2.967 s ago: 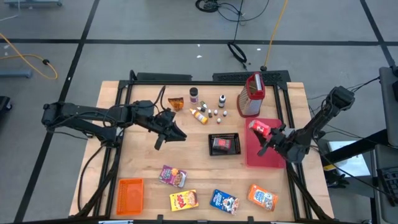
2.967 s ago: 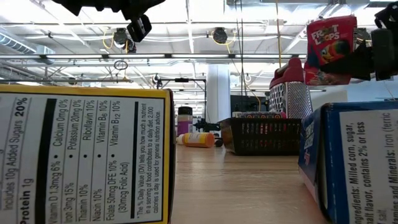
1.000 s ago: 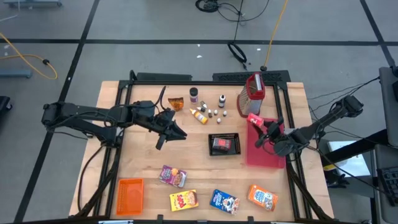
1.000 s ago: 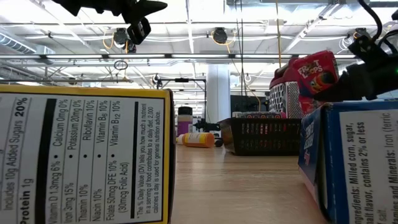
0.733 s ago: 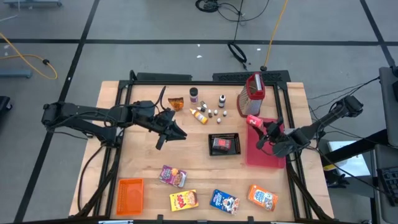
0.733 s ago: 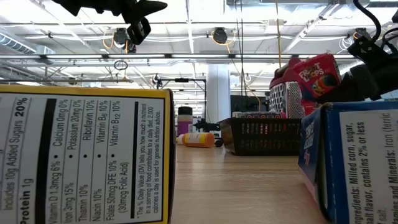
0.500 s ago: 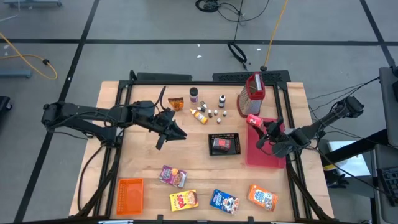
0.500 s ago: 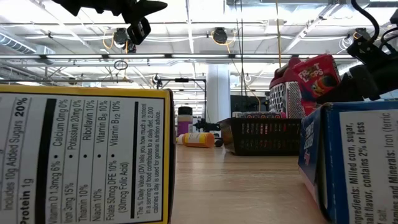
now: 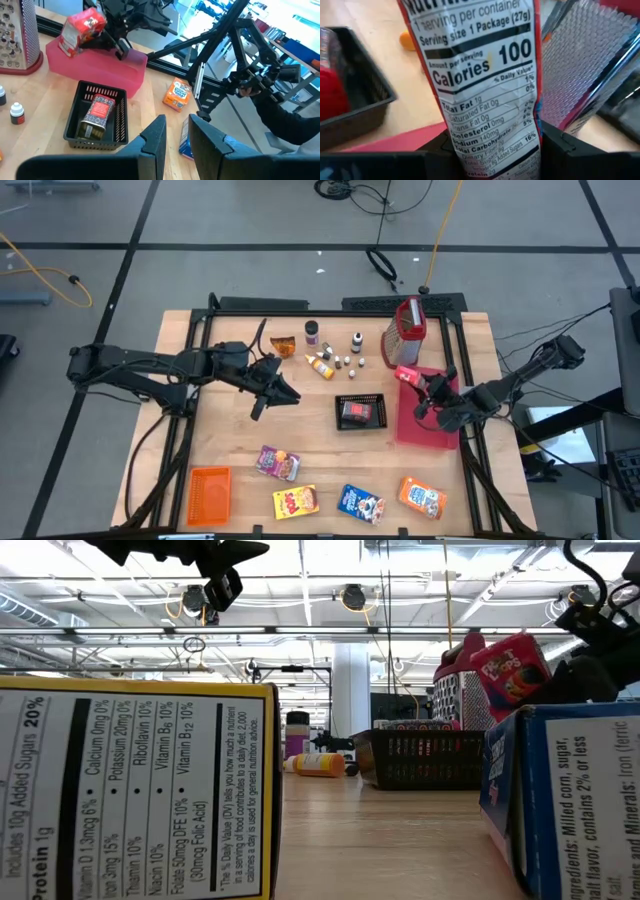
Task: Pick & Place Kitchen Items
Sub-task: Put the red cereal box into the red bin
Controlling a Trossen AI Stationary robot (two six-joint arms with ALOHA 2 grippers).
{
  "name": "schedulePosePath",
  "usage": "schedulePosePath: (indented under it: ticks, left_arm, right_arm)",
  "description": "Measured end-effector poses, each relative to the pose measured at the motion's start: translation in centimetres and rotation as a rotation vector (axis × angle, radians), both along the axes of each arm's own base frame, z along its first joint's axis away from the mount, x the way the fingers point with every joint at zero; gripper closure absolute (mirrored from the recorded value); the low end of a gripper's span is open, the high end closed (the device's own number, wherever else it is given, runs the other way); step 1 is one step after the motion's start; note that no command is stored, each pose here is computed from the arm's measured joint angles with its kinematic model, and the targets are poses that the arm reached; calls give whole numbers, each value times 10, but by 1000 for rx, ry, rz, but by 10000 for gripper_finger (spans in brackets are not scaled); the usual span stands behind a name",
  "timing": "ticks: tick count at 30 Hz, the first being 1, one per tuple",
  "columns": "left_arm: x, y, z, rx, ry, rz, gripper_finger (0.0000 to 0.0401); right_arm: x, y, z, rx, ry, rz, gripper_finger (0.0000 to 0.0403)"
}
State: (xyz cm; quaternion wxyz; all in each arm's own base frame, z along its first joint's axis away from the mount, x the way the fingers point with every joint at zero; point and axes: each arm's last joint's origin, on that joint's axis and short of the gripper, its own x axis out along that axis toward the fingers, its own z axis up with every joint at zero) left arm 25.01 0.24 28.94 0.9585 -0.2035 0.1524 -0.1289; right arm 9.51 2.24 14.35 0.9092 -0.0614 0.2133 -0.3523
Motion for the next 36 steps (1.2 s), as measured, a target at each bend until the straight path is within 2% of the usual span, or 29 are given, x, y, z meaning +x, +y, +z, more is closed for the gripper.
schedulePosePath:
  ticks: [6,14,23,36]
  left_arm:
    - [0,0,0,0,0,0,320]
    - [0,0,0,11,-3,-3,320]
    - [0,0,0,11,-3,-3,320]
    - [0,0,0,15,-4,-4,320]
  right_arm:
    - [-2,-1,8,1,0,-27,255]
    - [-8,-2,2,170,16,-45,255]
    - [-8,-3,0,167,16,-47,221]
    - [-7,-12,-1,162,15,-143,153]
